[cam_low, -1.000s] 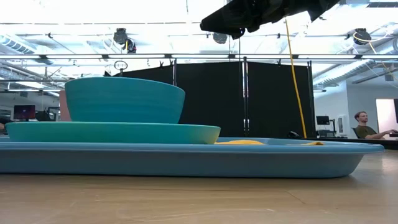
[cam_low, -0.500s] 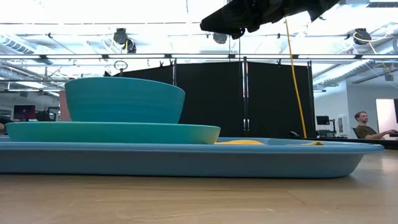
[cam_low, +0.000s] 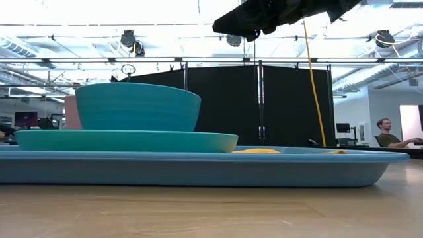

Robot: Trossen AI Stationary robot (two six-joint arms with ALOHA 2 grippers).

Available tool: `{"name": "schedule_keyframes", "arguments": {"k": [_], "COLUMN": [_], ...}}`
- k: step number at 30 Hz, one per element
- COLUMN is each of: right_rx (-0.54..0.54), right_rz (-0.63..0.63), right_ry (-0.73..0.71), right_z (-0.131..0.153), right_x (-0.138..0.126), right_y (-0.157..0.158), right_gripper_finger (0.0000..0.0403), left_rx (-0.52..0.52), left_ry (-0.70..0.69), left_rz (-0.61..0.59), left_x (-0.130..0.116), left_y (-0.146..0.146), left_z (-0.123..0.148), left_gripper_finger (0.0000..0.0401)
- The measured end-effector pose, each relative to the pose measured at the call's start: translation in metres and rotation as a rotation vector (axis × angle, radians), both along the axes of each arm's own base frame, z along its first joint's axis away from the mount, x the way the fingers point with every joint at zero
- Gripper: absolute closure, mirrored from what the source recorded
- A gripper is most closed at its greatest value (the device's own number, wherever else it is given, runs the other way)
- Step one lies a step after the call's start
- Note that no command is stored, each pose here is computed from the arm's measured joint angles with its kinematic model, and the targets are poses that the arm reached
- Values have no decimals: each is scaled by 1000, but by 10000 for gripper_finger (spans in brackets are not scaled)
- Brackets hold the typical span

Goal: Set up tray
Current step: Put the yellow knife in the left of the yellow napkin

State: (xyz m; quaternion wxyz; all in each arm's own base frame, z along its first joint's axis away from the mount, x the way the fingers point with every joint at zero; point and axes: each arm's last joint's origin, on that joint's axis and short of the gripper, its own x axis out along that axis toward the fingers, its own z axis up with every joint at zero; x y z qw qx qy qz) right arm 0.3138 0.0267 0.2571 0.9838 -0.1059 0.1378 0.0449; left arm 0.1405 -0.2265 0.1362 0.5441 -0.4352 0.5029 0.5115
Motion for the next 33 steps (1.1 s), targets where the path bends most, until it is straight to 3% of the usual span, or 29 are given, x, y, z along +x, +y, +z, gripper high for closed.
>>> {"name": "schedule_keyframes", "arguments": {"k": [5,12,20,33], "right_rx": [3,3,3,2], "right_rz": [-1,-1,-1,-1], "right_ry": [1,0,0,1], "right_z": [0,0,0,0], "right_x": [0,0,0,0], "right_y": [0,0,0,0], "right_gripper_finger": [314,314,314,314], "left_rx": [-6,-8,7,126], "left_ry": [1,0,-1,0], "left_rz": [0,-4,-24,-25], "left_x": [0,0,0,-10], "left_y": [0,-1,0,12], "left_z": [-1,-1,-1,13], "left_gripper_finger": [257,335,335,336]}}
